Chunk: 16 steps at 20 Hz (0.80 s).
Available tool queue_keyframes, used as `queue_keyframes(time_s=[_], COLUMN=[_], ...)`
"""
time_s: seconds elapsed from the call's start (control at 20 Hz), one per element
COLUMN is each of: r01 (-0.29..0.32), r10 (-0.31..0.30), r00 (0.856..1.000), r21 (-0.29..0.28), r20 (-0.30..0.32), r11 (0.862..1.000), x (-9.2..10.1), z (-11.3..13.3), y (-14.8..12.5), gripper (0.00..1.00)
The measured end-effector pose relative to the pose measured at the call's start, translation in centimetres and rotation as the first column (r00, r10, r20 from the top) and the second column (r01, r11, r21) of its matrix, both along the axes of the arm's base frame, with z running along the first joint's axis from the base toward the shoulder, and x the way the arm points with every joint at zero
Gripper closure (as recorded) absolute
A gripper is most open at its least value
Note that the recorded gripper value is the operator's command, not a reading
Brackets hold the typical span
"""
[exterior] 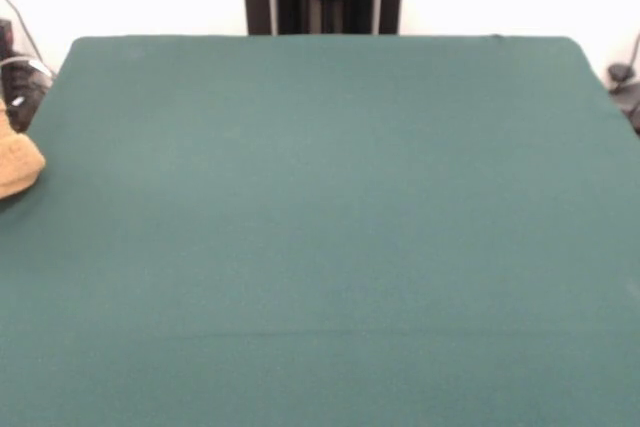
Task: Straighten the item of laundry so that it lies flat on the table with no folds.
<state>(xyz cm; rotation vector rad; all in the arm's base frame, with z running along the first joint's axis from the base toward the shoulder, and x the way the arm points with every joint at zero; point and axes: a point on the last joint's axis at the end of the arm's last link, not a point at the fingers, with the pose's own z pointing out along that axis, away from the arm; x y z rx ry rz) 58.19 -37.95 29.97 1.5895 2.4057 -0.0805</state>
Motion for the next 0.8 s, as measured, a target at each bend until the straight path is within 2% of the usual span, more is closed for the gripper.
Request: queue_keyframes(time_s=[0.25, 0.8], r01=[0.002, 0.019], r10=[-0.002, -0.019], r00=[1.000, 1.000], r21=[-0.018, -0.026], r20=[-0.010, -0.020], r11=[1.000, 0.999], x=[-0.9, -4.0], z=[0.0, -0.5], y=[-1.1, -5.8], gripper=[1.00, 1.00])
